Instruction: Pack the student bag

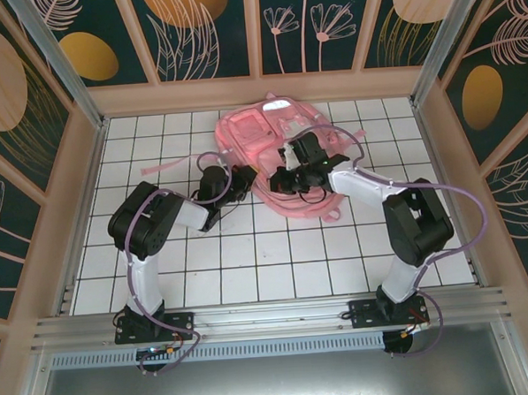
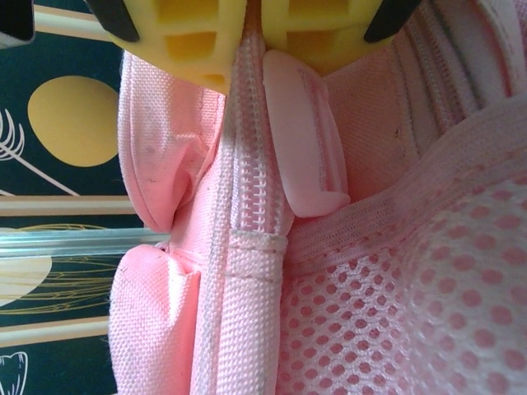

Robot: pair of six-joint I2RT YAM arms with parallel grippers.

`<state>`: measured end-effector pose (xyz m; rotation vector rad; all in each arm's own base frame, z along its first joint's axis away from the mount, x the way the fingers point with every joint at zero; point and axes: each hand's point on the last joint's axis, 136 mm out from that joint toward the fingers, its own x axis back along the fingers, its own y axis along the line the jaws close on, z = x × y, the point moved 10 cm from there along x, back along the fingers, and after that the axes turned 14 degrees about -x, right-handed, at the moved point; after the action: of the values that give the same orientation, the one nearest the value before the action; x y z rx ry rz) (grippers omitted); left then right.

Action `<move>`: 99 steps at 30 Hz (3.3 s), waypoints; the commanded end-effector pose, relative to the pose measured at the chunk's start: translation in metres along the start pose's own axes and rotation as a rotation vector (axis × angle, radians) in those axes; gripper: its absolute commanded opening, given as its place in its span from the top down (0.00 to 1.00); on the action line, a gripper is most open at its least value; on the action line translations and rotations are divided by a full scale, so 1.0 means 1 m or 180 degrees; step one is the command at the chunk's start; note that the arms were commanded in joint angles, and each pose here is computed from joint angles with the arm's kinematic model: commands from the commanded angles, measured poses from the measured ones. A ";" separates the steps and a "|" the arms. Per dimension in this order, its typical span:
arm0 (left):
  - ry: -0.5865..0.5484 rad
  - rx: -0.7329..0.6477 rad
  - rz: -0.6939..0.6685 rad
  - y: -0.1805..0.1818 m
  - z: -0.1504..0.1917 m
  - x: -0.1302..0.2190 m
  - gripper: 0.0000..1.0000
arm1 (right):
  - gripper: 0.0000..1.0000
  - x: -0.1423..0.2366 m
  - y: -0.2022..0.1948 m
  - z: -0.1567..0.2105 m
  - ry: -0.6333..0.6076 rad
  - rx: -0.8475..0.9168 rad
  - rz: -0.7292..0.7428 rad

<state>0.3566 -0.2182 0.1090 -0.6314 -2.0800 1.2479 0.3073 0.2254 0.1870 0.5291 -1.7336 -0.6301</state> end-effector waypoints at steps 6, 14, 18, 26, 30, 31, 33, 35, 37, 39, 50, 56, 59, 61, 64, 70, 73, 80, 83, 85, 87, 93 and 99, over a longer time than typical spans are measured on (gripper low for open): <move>-0.0445 -0.0170 0.0106 -0.018 -0.035 0.006 1.00 | 1.00 0.022 -0.034 0.019 0.0025 0.0082 0.1228; -0.0331 -0.0133 0.0291 -0.031 -0.023 0.008 1.00 | 0.88 0.024 0.017 0.001 -0.0401 -0.0023 0.0566; -0.0236 -0.0066 0.0434 -0.040 -0.005 0.008 1.00 | 0.76 0.023 0.029 -0.002 -0.0557 -0.0301 0.0341; -0.0154 0.0070 0.0711 -0.053 0.019 0.008 1.00 | 0.71 0.016 0.025 0.008 -0.0775 -0.0779 0.0272; -0.0120 0.0070 0.0791 -0.059 0.024 0.009 1.00 | 0.61 0.009 0.019 0.009 -0.0856 -0.0848 0.0385; -0.0119 0.0075 0.0796 -0.060 0.025 0.009 1.00 | 0.58 0.007 0.021 0.011 -0.0851 -0.0843 0.0379; -0.0140 0.0075 0.0822 -0.062 0.026 0.010 1.00 | 0.56 0.003 0.024 0.012 -0.0836 -0.0830 0.0425; -0.0146 0.0084 0.0845 -0.063 0.027 0.010 1.00 | 0.54 -0.001 0.028 0.013 -0.0856 -0.0787 0.0516; -0.0142 0.0101 0.0885 -0.065 0.028 0.010 1.00 | 0.54 -0.007 0.029 0.014 -0.0857 -0.0772 0.0617; -0.0122 0.0112 0.0906 -0.065 0.030 0.010 1.00 | 0.54 -0.012 0.028 0.014 -0.0937 -0.0716 0.0839; -0.0131 0.0161 0.0947 -0.066 0.033 0.021 1.00 | 0.71 -0.020 0.004 0.005 -0.1266 -0.0535 0.1691; -0.0127 0.0163 0.0936 -0.066 0.033 0.021 1.00 | 0.89 -0.031 0.004 0.006 -0.1084 -0.0518 0.1520; -0.0159 0.0181 0.0886 -0.063 0.033 0.020 1.00 | 0.99 -0.024 0.005 0.004 -0.1024 -0.0591 0.1335; -0.0209 0.0164 0.0813 -0.058 0.032 0.020 1.00 | 1.00 -0.014 0.003 0.003 -0.0974 -0.0674 0.1188; -0.0310 0.0097 0.0668 -0.048 0.023 0.017 1.00 | 1.00 0.003 -0.002 0.004 -0.0798 -0.0784 0.0852; -0.0437 0.0035 0.0545 -0.035 0.001 0.012 1.00 | 1.00 0.024 -0.025 0.020 -0.0341 -0.0833 0.0728; -0.0464 -0.0032 0.0538 -0.038 -0.005 0.011 1.00 | 1.00 0.030 -0.036 0.026 -0.0329 -0.0741 0.1071; -0.0426 -0.0075 0.0645 -0.048 -0.010 0.012 1.00 | 1.00 0.034 -0.050 0.021 -0.0208 -0.0855 0.0782; -0.0441 -0.0063 0.0671 -0.050 -0.010 0.015 1.00 | 1.00 0.035 -0.049 0.019 -0.0257 -0.0851 0.0813; -0.0465 -0.0088 0.0632 -0.050 -0.010 0.017 1.00 | 1.00 0.038 -0.054 0.020 -0.0296 -0.0836 0.0942; -0.0500 -0.0133 0.0603 -0.049 -0.014 0.018 1.00 | 1.00 0.040 -0.059 0.022 -0.0233 -0.0853 0.0941; -0.0589 -0.0175 0.0530 -0.044 -0.026 0.025 1.00 | 0.94 0.053 -0.079 0.026 -0.0119 -0.1202 0.0548; -0.0524 -0.0180 0.0655 -0.054 -0.026 0.026 1.00 | 0.86 0.067 -0.070 0.016 -0.0451 -0.1179 0.0581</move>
<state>0.3472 -0.2133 0.1292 -0.6854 -2.1025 1.3160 0.2811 0.1345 0.1746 0.1073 -1.6790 -0.8472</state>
